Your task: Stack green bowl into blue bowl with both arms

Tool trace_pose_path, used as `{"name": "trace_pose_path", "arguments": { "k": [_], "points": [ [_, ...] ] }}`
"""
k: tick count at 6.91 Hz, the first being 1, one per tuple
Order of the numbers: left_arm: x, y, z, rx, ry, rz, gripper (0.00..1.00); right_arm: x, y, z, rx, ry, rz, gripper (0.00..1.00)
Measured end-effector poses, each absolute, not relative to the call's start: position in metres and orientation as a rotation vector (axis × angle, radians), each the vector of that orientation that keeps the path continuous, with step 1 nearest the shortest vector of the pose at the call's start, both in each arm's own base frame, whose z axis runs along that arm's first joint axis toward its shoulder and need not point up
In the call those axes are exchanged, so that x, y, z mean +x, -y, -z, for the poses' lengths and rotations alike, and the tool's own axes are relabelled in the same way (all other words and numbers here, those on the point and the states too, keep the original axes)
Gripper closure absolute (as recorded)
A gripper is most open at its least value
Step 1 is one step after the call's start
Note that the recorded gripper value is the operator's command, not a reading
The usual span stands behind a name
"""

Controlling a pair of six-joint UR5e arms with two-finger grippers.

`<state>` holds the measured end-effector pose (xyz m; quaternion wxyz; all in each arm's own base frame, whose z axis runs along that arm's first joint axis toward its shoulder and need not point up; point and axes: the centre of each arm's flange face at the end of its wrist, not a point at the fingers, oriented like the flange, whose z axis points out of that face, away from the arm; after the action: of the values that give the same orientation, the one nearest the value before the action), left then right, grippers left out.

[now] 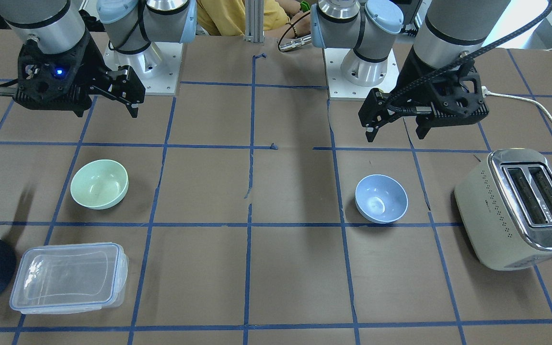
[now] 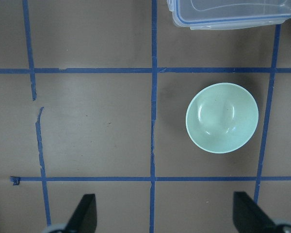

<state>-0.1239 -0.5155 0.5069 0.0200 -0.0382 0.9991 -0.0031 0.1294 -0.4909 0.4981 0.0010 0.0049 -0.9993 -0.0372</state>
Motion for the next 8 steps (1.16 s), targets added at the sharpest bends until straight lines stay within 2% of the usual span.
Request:
{"name": "trace_pose_path", "arguments": {
  "k": [8],
  "points": [
    [-0.1224, 0.5188, -0.5054, -0.097, -3.1, 0.047, 0.0, 0.1295, 0.4906, -0.4977, 0.016, 3.137, 0.122, 0.0]
  ]
}}
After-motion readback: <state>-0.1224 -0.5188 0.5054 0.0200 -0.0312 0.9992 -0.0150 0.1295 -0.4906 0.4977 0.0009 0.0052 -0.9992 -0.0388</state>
